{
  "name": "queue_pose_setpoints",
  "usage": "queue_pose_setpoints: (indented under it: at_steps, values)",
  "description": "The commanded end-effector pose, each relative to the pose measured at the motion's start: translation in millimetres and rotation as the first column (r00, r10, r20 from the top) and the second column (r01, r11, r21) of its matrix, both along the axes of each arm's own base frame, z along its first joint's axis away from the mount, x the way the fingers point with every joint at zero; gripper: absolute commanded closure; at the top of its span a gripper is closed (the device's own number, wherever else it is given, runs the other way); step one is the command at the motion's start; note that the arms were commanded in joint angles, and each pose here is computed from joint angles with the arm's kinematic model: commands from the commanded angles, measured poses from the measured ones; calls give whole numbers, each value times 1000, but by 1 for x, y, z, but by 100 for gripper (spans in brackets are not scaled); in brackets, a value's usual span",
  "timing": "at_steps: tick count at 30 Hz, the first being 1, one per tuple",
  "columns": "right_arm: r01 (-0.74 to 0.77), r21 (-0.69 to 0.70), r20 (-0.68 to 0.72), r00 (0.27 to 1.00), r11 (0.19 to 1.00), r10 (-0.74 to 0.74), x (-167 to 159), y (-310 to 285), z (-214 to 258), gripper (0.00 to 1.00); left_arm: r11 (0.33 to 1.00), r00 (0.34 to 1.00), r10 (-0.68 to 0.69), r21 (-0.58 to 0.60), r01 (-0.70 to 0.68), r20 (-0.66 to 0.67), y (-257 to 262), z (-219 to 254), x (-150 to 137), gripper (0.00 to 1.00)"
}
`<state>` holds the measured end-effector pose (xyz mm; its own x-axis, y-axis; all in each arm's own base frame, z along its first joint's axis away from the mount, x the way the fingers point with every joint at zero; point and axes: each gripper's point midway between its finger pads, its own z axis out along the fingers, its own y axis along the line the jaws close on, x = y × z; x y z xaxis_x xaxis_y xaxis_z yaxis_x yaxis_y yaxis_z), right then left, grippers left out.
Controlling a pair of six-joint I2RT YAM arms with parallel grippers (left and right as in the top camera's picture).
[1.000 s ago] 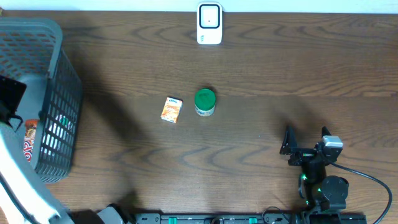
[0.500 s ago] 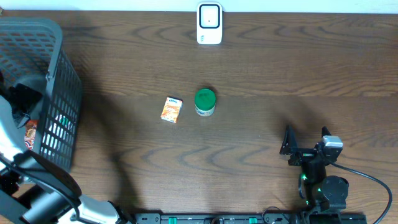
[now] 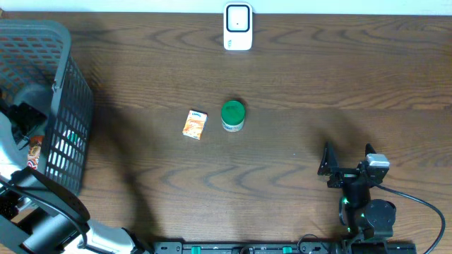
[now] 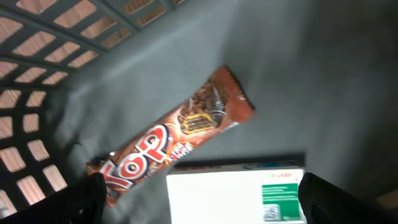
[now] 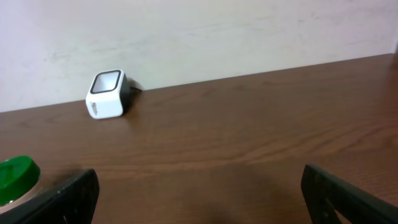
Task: Scan the item barcode
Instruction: 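Reach into the basket with the left gripper and grasp the Top bar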
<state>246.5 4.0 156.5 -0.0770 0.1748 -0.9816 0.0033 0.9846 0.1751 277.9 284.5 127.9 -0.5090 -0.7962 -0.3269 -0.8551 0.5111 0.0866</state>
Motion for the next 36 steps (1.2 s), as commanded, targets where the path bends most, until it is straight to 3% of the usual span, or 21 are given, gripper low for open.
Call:
queue_pose_setpoints:
  at_steps: [1, 7, 18, 31, 36]
  values:
    - [-8, -7, 0, 1000, 1000, 8, 0, 2, 0, 1, 1000, 994, -24, 1, 25, -103, 7, -25, -21, 2]
    - [-8, -7, 0, 1000, 1000, 8, 0, 2, 0, 1, 1000, 994, -26, -19, 24, -108, 9, -52, -35, 2]
    - [-8, -7, 0, 1000, 1000, 8, 0, 2, 0, 1, 996, 990, -83, -33, 80, -110, 9, -83, -34, 2]
    - [-8, -7, 0, 1000, 1000, 8, 0, 2, 0, 1, 977, 960, -145, -189, 101, -239, -3, -162, -48, 0]
    - [-8, -7, 0, 1000, 1000, 8, 0, 2, 0, 1, 966, 962, -160, -235, 107, -221, -11, -168, -46, 25]
